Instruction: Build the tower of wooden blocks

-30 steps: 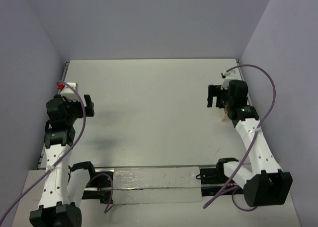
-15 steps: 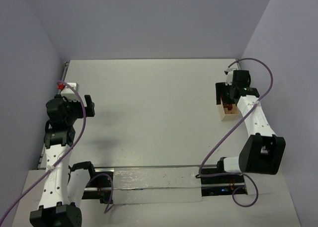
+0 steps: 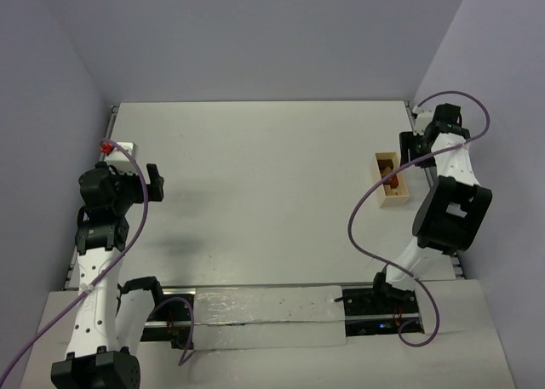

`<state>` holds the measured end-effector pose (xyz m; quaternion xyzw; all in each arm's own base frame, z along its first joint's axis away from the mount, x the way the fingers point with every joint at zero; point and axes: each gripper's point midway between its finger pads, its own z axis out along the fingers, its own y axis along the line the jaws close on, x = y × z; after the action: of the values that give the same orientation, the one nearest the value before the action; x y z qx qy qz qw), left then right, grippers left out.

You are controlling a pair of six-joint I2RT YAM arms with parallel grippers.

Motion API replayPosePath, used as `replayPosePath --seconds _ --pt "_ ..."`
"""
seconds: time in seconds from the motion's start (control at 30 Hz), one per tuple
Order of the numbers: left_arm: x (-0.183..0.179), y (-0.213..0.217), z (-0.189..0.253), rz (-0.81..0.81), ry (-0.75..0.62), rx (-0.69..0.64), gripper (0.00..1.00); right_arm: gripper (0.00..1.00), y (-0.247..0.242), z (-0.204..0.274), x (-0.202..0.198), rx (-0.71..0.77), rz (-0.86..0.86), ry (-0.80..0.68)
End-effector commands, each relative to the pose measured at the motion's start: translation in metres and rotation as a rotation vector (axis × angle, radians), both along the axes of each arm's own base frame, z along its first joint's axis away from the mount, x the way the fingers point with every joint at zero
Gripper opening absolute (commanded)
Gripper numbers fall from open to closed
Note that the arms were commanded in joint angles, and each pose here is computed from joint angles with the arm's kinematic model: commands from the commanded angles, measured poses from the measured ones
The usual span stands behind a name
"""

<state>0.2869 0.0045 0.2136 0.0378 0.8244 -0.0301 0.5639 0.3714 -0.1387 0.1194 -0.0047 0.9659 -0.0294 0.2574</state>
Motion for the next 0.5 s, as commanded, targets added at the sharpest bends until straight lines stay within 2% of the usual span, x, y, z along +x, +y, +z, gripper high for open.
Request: replayPosePath --seconds 0.0,0.47 --pt "0.001 -0.002 0.011 -0.022 -0.039 0.004 0.99 0.65 -0.002 -0.001 0.008 0.019 0.034 0.022" --pt "0.003 -0.001 0.005 -0.018 -0.016 0.002 0.99 0.52 -0.009 -0.033 0.024 0.045 0.024 0.076"
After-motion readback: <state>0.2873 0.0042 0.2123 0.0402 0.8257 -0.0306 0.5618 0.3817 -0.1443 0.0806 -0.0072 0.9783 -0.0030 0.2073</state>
